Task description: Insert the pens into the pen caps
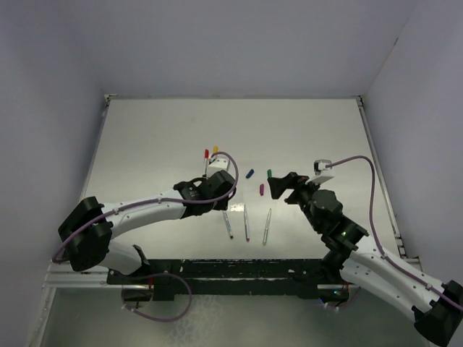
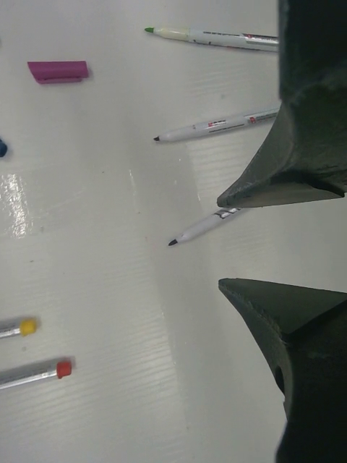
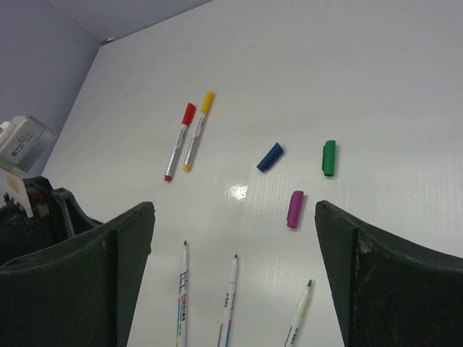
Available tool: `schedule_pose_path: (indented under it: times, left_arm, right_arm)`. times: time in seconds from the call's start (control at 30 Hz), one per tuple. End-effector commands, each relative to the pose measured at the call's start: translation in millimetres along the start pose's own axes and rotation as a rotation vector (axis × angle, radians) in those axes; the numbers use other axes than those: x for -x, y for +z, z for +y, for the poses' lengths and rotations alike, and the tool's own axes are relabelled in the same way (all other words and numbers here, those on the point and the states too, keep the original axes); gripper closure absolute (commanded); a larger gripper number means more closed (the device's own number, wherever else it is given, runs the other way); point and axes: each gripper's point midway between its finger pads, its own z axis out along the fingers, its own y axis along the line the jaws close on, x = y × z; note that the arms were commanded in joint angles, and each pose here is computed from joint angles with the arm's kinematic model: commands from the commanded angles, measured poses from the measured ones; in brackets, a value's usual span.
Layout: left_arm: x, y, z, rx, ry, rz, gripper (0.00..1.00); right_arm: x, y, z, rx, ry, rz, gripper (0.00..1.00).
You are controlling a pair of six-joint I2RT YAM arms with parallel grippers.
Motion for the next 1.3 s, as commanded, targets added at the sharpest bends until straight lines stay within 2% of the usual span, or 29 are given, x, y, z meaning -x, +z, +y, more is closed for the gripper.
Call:
schedule_pose_path:
  times: [0.0,0.27,0.5,0.8,1.0,1.27]
  left_arm:
    - [-16,-5,-13,0.008,-0.026,0.001,0.53]
    - [-46,-3,-37,0.004,0.01,0.049,0.52]
    - [-72,5,-35,0.086,0.063,0.085,0.51]
    - [-76,20,-40,0.099,0.08,0.079,0.49]
    - [-83,25,-32,0.136,0.098,0.095,0.49]
    - [-105,23,-3,0.21,0.116,0.146,0.52]
  right_arm:
    - [5,-5,-5,-0.013,0.034,-0.031,0.08]
    - [1,-9,-6,0.008,0.072,-0.04,0.09]
    - [-3,-12,-2,0.04,0.096,-0.028,0.11]
    - [-3,-17,-4,0.056,0.104,-0.045,0.12]
    - [-9,-13,-2,0.067,0.104,-0.026,0.13]
    - [-12,-7,6,0.071,0.096,0.018,0.14]
